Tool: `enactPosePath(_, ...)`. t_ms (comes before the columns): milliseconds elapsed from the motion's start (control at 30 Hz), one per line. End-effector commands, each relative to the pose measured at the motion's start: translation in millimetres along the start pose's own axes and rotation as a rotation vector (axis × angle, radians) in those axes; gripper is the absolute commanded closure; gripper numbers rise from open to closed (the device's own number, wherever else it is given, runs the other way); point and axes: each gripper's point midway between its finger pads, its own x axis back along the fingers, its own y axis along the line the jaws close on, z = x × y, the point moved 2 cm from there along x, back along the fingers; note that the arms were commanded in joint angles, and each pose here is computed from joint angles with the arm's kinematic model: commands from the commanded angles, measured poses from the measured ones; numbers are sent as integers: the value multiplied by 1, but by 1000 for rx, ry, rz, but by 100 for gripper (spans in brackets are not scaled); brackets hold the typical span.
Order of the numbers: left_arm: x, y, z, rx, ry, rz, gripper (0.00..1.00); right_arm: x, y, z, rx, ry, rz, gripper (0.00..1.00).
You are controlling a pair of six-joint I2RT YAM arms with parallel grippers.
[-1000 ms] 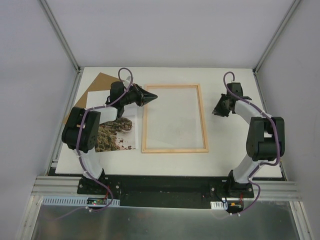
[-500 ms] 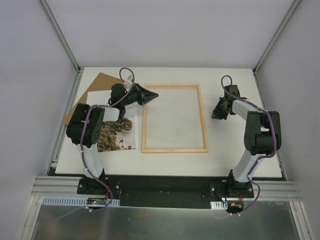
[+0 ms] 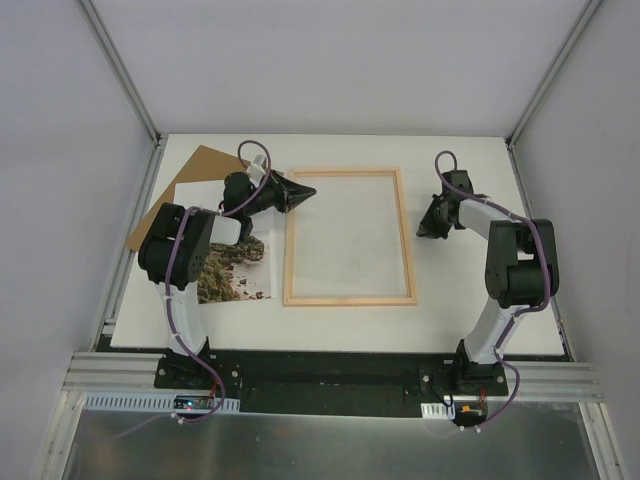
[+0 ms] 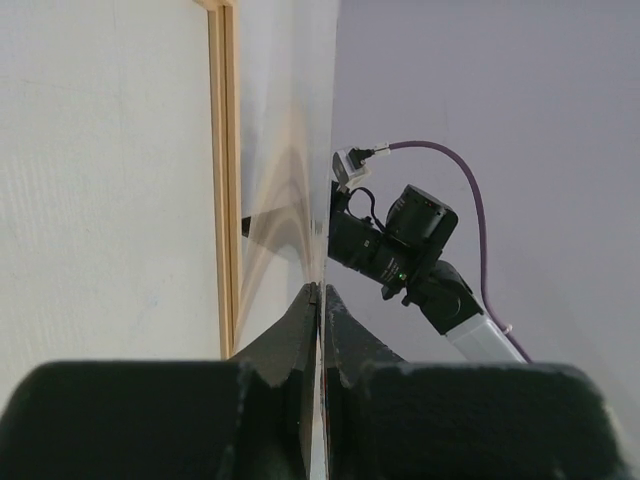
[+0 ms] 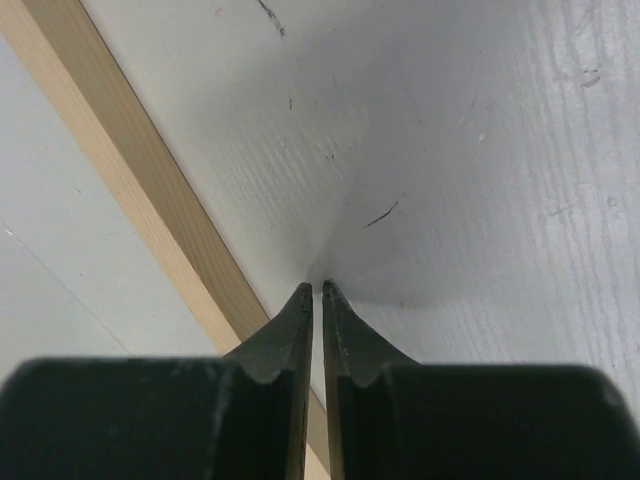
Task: Put the photo into the frame
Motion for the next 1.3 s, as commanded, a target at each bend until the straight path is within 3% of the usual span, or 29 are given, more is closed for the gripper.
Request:
enactPosePath(0, -5, -11, 0, -45, -12, 64, 100, 1, 12, -10, -1, -24, -28, 90)
enactPosePath(1267, -16, 10, -1, 33, -18, 51, 100, 7, 18, 3, 67, -4, -5, 91)
